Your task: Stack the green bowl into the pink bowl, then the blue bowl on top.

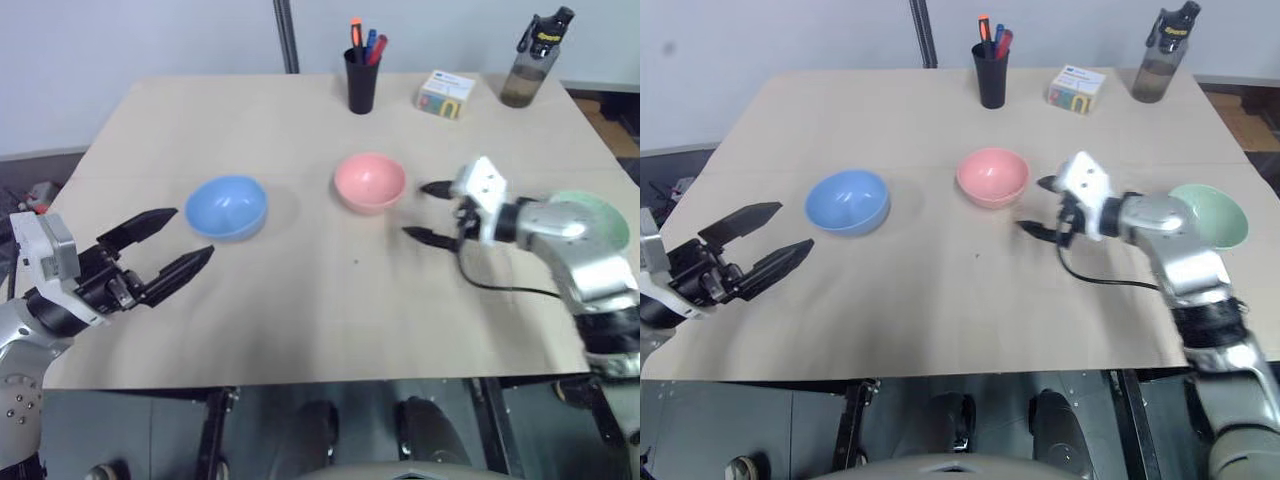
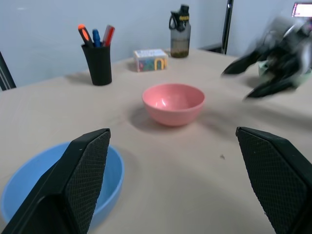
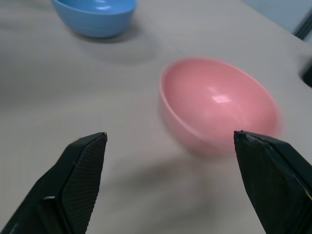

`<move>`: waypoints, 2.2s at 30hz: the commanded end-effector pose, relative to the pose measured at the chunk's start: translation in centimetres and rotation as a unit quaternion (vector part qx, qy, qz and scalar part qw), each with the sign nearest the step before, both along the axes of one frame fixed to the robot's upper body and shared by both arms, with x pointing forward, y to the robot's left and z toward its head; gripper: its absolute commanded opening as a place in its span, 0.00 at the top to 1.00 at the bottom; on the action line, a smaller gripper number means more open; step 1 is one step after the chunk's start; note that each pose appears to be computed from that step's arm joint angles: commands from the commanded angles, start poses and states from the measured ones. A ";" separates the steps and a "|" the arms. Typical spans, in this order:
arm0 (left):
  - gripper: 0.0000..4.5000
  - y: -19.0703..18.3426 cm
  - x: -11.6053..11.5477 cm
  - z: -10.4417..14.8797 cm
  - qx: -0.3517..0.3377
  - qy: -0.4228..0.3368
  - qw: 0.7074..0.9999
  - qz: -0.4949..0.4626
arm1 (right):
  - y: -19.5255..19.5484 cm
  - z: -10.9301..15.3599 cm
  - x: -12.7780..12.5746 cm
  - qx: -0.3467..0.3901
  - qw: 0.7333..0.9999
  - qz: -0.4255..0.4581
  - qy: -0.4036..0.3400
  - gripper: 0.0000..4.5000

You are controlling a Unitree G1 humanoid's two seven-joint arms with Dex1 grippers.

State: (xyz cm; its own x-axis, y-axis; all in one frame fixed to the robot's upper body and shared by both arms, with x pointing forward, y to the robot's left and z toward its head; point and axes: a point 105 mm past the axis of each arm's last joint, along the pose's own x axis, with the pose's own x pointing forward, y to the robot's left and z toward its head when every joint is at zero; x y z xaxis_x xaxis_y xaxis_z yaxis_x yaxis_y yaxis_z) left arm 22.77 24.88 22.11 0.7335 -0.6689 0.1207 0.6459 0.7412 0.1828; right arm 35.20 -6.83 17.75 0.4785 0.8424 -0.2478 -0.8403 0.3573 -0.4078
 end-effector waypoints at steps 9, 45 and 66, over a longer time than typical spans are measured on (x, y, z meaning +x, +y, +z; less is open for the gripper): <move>0.01 -1.6 -2.1 0.8 -0.001 -0.016 1.000 0.025 | 5.2 -0.7 4.4 -0.087 0.988 0.041 -0.122 0.09; 0.00 -4.8 0.3 0.5 -0.013 -0.009 1.000 -0.023 | 1.8 -2.3 -3.1 -0.085 0.989 0.123 0.010 0.50; 0.00 -12.8 1.9 1.8 -0.023 -0.009 0.956 -0.291 | -20.4 -0.1 2.7 -0.070 0.918 -0.390 -0.001 0.26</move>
State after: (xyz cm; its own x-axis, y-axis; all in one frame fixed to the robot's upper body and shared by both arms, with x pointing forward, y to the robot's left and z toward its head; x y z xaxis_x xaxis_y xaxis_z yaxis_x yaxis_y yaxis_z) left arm 24.81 12.51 23.34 0.2711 -0.9504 0.1527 0.9412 0.2949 0.1647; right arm 37.33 -27.25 16.56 0.9078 0.2129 -0.3614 -0.3733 0.8028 -0.4649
